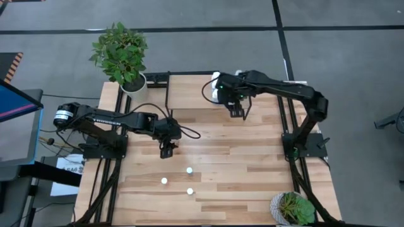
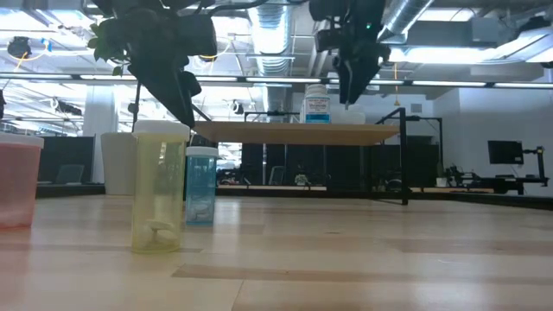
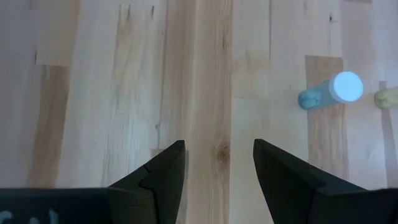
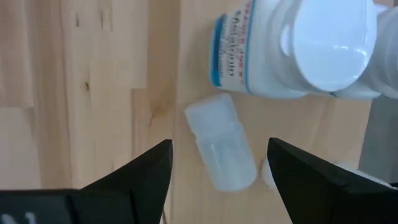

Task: Pick and place medicine bottles onto shelf by color
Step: Align the white transparent bottle with the other white transparent bottles on the shelf

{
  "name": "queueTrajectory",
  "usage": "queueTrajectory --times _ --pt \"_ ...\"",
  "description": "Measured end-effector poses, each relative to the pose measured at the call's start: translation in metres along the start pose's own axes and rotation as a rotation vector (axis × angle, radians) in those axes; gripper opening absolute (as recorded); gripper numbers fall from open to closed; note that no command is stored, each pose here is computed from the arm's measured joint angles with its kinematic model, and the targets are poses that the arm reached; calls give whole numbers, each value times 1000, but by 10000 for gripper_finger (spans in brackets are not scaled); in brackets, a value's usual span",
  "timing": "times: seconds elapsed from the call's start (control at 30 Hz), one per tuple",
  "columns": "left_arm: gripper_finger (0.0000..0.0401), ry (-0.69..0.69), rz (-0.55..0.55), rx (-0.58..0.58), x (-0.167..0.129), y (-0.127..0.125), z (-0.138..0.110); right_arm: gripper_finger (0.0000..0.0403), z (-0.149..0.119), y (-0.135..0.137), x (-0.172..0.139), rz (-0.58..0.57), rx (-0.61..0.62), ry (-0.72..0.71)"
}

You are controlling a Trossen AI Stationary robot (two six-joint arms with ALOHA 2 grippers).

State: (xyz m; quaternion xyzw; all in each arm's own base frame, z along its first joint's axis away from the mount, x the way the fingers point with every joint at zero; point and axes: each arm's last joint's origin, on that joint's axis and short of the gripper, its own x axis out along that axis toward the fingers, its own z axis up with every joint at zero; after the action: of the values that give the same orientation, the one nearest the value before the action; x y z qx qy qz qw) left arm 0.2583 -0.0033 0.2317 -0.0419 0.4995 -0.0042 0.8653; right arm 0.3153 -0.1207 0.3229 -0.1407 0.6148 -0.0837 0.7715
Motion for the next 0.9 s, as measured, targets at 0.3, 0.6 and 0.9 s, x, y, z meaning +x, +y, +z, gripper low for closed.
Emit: queueTrajectory --times 0.3,0.6,0.9 --pt "177 -1 0 1 0 0 0 286 1 0 2 0 -30 -2" --pt "176 -4 4 1 0 0 0 286 8 -2 29 49 -62 45" --pt "176 -3 4 6 0 0 0 286 10 -3 32 42 -84 40"
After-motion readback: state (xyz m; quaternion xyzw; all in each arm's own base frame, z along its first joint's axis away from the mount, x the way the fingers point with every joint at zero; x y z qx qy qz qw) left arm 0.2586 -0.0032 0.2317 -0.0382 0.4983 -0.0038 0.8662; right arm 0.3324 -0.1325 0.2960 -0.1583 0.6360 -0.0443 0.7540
